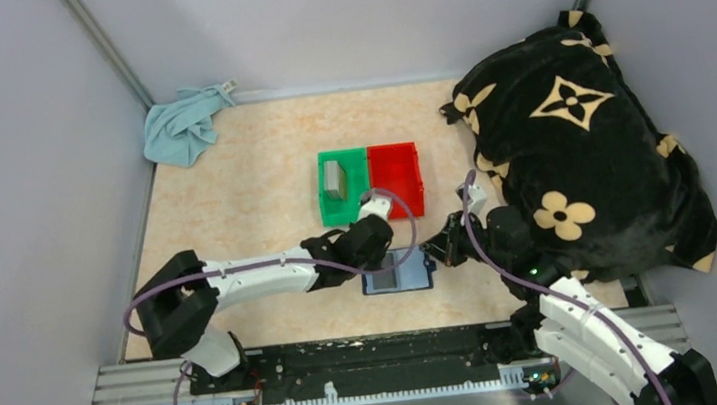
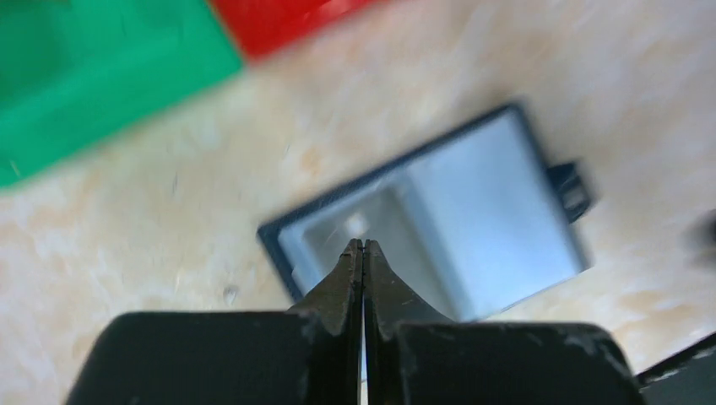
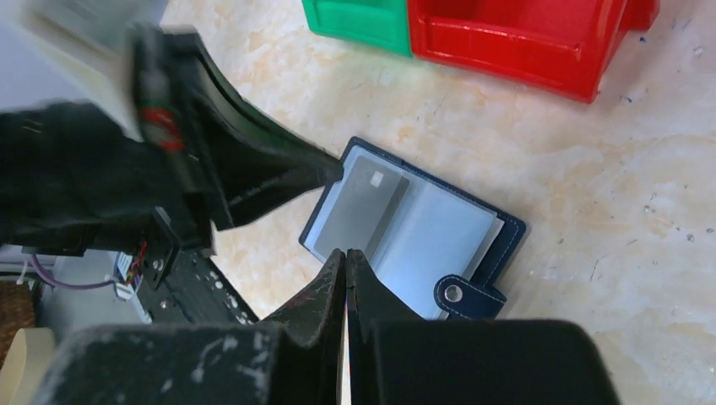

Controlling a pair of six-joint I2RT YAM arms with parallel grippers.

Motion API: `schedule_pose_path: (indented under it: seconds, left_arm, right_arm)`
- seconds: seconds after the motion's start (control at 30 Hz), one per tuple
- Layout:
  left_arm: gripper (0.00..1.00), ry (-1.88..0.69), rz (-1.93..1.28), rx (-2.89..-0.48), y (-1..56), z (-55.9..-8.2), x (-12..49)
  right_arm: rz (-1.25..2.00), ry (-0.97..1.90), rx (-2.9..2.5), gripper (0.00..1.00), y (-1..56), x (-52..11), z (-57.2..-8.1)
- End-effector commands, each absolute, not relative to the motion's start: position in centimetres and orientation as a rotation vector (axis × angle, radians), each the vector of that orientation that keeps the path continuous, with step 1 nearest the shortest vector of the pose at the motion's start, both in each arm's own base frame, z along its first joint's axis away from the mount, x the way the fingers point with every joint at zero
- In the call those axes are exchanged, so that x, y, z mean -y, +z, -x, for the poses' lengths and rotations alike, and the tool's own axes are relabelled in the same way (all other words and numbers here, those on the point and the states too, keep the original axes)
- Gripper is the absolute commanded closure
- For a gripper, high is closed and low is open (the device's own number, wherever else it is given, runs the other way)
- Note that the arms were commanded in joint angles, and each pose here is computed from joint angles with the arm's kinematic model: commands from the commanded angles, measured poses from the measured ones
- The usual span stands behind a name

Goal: Take the credit cards out of the card holder

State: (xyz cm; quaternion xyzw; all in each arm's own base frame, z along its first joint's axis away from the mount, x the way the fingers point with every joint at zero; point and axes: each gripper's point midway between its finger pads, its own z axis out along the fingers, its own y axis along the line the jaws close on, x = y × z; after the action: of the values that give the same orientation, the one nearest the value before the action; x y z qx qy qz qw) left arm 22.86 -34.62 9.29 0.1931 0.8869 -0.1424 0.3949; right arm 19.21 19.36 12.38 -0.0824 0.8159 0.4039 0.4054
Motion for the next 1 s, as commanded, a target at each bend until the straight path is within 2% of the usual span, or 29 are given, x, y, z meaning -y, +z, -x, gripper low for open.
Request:
schedule_pose_path:
  seconds: [0.0,0.33,0.37,0.5,0.57,0.97]
  left_arm:
    - [1.0,-0.561,-0.387,-2.256,7.9,-20.6,33.3]
    - [0.98,-0.798,-0.279,-2.284,6.6,-16.5,30.6]
    - [0.95,-0.829,-0.276,-2.275,6.9,-16.3,30.8]
    - [0.71,-0.9,-0.255,-2.239,7.7,-16.2,31.3]
    - [0.68,-0.896,-0.25,-2.248,7.4,-16.2,31.2]
    - [0.68,-0.996,-0.156,-2.29,6.5,-16.6,31.1]
  right_arm:
    - [0.231,0.959,-2.002,1.0,13.9,-18.6,-19.7]
    - [0.251,1.024,-2.044,1.0,12.5,-19.9,-18.9]
    - [0.246,1.044,-2.047,1.0,12.3,-20.2,-18.8]
    - [0.18,1.188,-2.059,1.0,11.0,-21.8,-18.4]
    - [0.158,1.21,-2.066,1.0,10.2,-22.1,-18.4]
    - [0.177,1.089,-2.186,1.0,5.8,-21.5,-18.7]
